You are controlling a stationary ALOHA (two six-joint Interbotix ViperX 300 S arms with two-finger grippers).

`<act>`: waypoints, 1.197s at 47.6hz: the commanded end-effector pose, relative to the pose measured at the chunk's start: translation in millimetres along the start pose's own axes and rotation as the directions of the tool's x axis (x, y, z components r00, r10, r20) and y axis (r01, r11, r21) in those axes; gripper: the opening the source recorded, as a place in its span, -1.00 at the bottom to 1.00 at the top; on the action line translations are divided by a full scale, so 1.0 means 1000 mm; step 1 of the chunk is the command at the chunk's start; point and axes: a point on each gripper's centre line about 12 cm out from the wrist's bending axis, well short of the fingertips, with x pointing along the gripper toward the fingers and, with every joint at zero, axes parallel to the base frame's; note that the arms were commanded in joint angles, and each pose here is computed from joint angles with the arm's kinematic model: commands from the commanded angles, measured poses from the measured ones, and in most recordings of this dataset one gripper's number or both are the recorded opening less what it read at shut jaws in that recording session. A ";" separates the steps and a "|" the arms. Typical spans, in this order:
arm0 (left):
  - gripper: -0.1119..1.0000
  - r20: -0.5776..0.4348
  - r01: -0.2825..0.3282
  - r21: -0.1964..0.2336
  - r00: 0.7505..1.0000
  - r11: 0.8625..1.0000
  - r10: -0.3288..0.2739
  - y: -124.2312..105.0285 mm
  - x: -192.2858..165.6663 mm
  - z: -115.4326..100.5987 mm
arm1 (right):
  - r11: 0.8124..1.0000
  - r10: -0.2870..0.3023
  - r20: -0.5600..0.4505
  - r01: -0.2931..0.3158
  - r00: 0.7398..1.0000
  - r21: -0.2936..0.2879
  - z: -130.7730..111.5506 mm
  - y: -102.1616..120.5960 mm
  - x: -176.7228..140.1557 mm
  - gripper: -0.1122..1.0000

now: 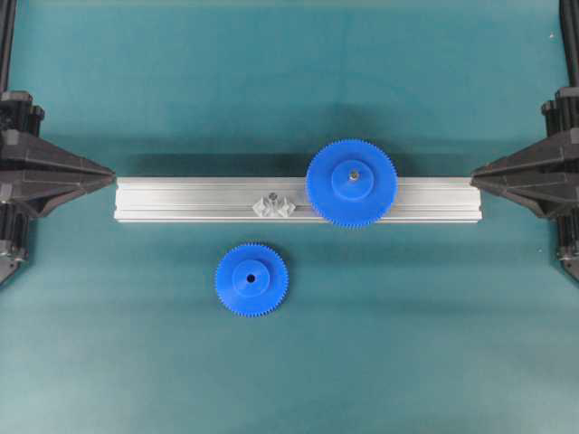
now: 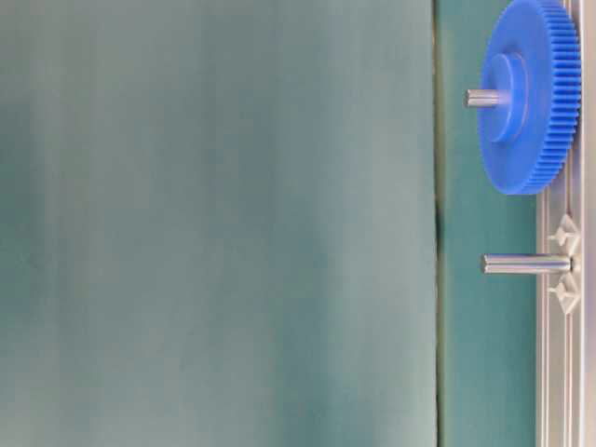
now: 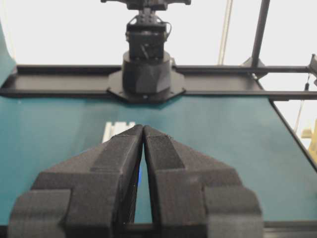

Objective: Find the location of the shaft and insert the small gear.
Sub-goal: 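Move the left gripper toward the small blue gear on the table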

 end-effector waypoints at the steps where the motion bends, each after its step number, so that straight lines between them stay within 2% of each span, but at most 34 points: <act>1: -0.61 -0.031 0.014 -0.001 0.999 1.000 -0.014 -0.003 0.000 -0.008 | 1.000 0.003 -0.020 -0.002 1.000 0.008 -0.006 0.001 0.002 -0.51; 4: -0.71 -0.046 0.014 -0.003 0.999 1.000 -0.014 -0.003 0.000 -0.010 | 0.999 -0.002 -0.038 0.004 0.999 0.042 -0.011 0.000 0.000 -0.54; 7: -0.83 -0.058 0.016 0.000 0.998 1.000 -0.016 -0.003 0.001 -0.011 | 0.997 0.003 -0.058 0.002 0.998 0.075 -0.017 0.001 -0.001 -0.71; 12: -0.83 -0.072 0.015 -0.002 0.997 1.000 -0.015 -0.003 0.001 -0.012 | 0.994 0.008 -0.066 -0.001 0.998 0.105 -0.020 0.002 -0.002 -0.82; 29: -0.83 -0.197 0.023 -0.004 0.980 1.000 -0.024 -0.005 0.011 -0.025 | 0.994 0.008 -0.117 0.005 0.993 0.109 -0.027 0.002 -0.002 -0.83; 36: -0.83 -0.268 0.034 -0.006 0.963 0.999 -0.035 -0.008 0.020 -0.031 | 0.994 0.008 -0.159 0.010 0.987 0.108 -0.032 0.002 -0.003 -0.83; 48: -0.83 -0.362 0.059 -0.011 0.930 0.998 -0.059 -0.014 0.032 -0.042 | 0.994 0.001 -0.174 0.018 0.985 0.109 -0.035 0.001 -0.004 -0.83; 57: -0.83 -0.437 0.054 -0.038 0.897 0.998 -0.065 -0.017 0.043 -0.054 | 0.994 -0.003 -0.179 0.023 0.984 0.108 -0.037 0.000 -0.004 -0.83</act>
